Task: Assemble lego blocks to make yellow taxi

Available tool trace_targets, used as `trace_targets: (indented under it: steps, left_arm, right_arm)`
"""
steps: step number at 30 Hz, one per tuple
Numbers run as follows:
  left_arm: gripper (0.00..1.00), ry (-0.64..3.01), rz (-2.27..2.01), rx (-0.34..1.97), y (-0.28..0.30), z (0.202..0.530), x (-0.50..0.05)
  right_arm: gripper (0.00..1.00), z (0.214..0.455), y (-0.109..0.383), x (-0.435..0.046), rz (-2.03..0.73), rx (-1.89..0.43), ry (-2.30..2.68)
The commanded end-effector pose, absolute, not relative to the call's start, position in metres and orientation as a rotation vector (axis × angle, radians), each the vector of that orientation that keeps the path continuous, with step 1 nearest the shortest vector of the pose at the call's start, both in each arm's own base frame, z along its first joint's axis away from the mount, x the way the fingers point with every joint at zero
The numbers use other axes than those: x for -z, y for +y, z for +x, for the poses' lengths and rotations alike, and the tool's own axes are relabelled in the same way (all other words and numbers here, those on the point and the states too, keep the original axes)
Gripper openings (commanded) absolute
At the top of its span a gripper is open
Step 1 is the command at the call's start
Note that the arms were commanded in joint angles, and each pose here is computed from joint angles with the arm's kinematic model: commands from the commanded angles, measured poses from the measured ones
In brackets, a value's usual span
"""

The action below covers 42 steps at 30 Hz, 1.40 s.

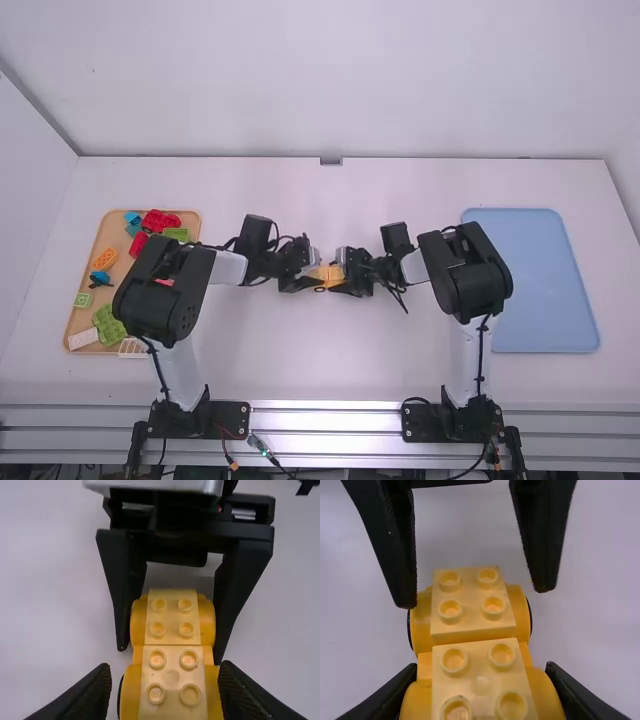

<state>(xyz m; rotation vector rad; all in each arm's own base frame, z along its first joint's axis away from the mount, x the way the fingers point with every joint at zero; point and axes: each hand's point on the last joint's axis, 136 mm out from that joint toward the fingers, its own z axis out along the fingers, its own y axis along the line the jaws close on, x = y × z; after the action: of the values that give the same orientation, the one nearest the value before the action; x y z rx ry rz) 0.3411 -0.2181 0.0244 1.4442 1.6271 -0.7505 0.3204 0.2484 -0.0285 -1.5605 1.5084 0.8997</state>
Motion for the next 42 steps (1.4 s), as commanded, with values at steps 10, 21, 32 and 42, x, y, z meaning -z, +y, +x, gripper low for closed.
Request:
trace_targets:
  steps: [10, 21, 32, 42]
  left_arm:
    - [0.02, 1.639, 1.390, 0.836, -0.219, 0.337, -0.040]
    - [0.02, 1.756, 1.432, 0.773, -0.225, 0.333, -0.001]
    - [0.02, 1.916, 1.471, 0.731, -0.210, 0.326, 0.052]
    - [0.02, 1.878, 1.444, 0.753, -0.213, 0.350, 0.006]
  right_arm:
    - [0.42, 0.323, 0.246, 0.045, -1.577, -0.847, 1.582]
    - [0.41, 0.323, 0.245, 0.044, -1.576, -0.847, 1.582]
    - [0.40, 0.324, 0.246, 0.044, -1.576, -0.842, 1.576]
    - [0.40, 0.324, 0.246, 0.044, -1.576, -0.840, 1.576]
